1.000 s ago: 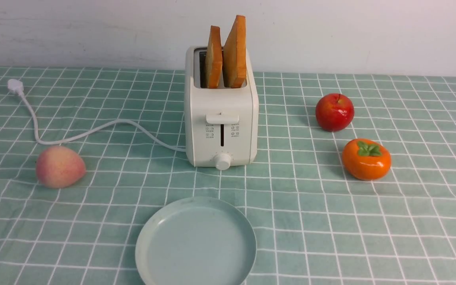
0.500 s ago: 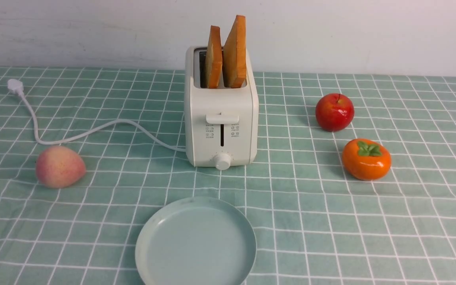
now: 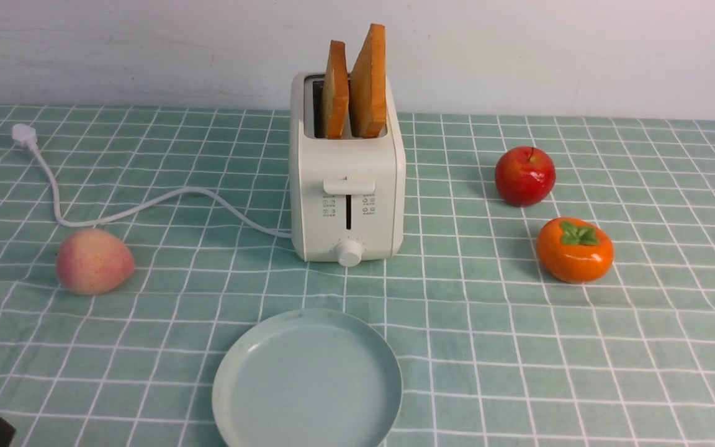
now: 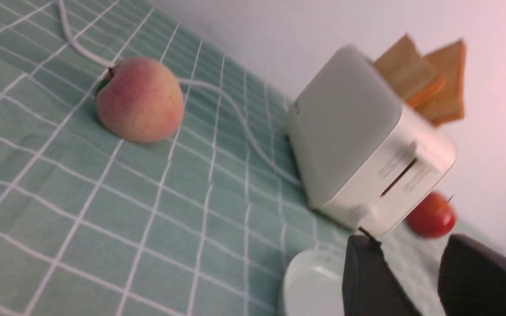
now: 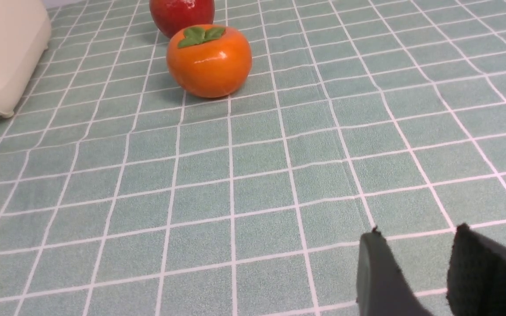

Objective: Take toasted bread from bread machine on blue coffee table place on plate.
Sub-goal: 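Grasp the toast slice in the toaster and pull it up out of the slot with the right gripper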

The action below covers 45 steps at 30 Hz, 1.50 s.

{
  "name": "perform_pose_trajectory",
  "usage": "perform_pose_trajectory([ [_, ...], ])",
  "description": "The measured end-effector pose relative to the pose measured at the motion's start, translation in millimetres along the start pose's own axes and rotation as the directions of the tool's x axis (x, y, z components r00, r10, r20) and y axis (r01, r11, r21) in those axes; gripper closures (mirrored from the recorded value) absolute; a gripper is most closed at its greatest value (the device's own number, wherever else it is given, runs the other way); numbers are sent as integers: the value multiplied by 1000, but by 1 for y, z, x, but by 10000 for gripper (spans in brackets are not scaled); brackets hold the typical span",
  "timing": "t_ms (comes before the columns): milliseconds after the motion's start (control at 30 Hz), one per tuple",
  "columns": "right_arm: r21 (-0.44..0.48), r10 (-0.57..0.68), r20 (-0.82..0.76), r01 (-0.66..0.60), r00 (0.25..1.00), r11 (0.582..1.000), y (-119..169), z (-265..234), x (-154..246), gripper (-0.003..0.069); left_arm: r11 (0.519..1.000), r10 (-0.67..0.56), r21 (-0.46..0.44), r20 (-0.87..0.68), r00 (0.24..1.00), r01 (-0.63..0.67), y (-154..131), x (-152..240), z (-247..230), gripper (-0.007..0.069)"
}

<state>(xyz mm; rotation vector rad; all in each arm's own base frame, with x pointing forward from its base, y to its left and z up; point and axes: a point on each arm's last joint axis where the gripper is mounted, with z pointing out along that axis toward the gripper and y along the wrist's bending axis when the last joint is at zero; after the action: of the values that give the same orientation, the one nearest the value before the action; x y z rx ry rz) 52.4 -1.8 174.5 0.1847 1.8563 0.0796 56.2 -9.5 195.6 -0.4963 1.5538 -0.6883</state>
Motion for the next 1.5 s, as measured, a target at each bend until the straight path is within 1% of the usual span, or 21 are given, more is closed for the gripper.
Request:
perform_pose_trajectory([
  [67, -11, 22, 16, -22, 1000, 1000, 1, 0, -1, 419, 999, -39, 7, 17, 999, 39, -1, -2, 0, 386],
  [267, -129, 308, 189, -287, 933, 949, 6, -1, -18, 419, 974, -227, 37, 84, 970, 224, -2, -8, 0, 386],
  [400, -154, 350, 261, -319, 900, 935, 5, -3, -25, 419, 954, -298, 50, 117, 947, 294, -1, -11, -1, 389],
  [467, -165, 360, 304, -323, 882, 932, 4, -5, -29, 419, 943, -333, 59, 150, 931, 328, -1, -15, -1, 424],
  [567, -168, 362, 317, -324, 877, 931, 4, -5, -30, 419, 939, -343, 63, 167, 924, 337, 0, -16, -1, 489],
  [600, -174, 377, 326, -337, 867, 925, 3, -6, -32, 419, 938, -347, 63, 166, 923, 341, 0, -16, -1, 560],
  [633, -176, 380, 326, -339, 866, 924, 3, -6, -32, 419, 938, -347, 63, 165, 923, 341, 0, -16, -1, 580],
  [700, -199, 438, 330, -392, 836, 898, 3, -6, -33, 424, 937, -348, 74, 148, 926, 340, -4, -18, -2, 639],
  [800, -246, 511, 297, -452, 807, 857, 8, -14, -47, 451, 950, -304, 118, 150, 941, 288, -20, -31, -6, 639],
  [867, -272, 514, 269, -448, 814, 852, 14, -25, -64, 482, 961, -254, 146, 148, 956, 233, -31, -39, -9, 639],
  [933, -300, 491, 249, -416, 834, 859, 23, -43, -93, 533, 974, -165, 181, 134, 977, 140, -46, -47, -15, 639],
  [1067, -266, 341, 64, -313, 938, 912, 42, -60, -149, 659, 977, 62, 206, -2, 998, -61, -72, -55, -15, 639],
  [1100, -257, 331, 37, -311, 943, 915, 43, -57, -148, 666, 978, 71, 199, -6, 997, -68, -72, -54, -14, 639],
  [1133, -243, 253, -71, -263, 965, 934, 50, -53, -168, 677, 976, 148, 178, -130, 980, -124, -76, -52, -5, 639],
  [1167, -240, 234, -97, -251, 967, 938, 51, -52, -173, 677, 975, 168, 171, -166, 972, -139, -77, -51, -2, 639],
  [1233, -239, 130, -245, -190, 961, 952, 60, -40, -204, 675, 968, 251, 120, -437, 864, -220, -77, -43, 17, 639],
  [1300, -238, 109, -295, -184, 949, 954, 62, -32, -214, 671, 967, 248, 91, -540, 804, -237, -75, -39, 27, 639],
  [1333, -243, 83, -370, -182, 925, 953, 67, -11, -230, 664, 966, 224, 54, -668, 710, -254, -74, -37, 41, 639],
  [1433, -291, 41, -400, -169, 915, 942, 74, 11, -248, 659, 965, 194, 31, -755, 626, -262, -75, -38, 57, 639],
  [1467, -363, -3, -401, -156, 916, 918, 84, 28, -263, 659, 965, 175, 21, -797, 578, -262, -76, -39, 67, 639],
  [1500, -377, -10, -401, -155, 916, 913, 88, 35, -268, 658, 965, 166, 16, -808, 566, -261, -76, -38, 71, 639],
])
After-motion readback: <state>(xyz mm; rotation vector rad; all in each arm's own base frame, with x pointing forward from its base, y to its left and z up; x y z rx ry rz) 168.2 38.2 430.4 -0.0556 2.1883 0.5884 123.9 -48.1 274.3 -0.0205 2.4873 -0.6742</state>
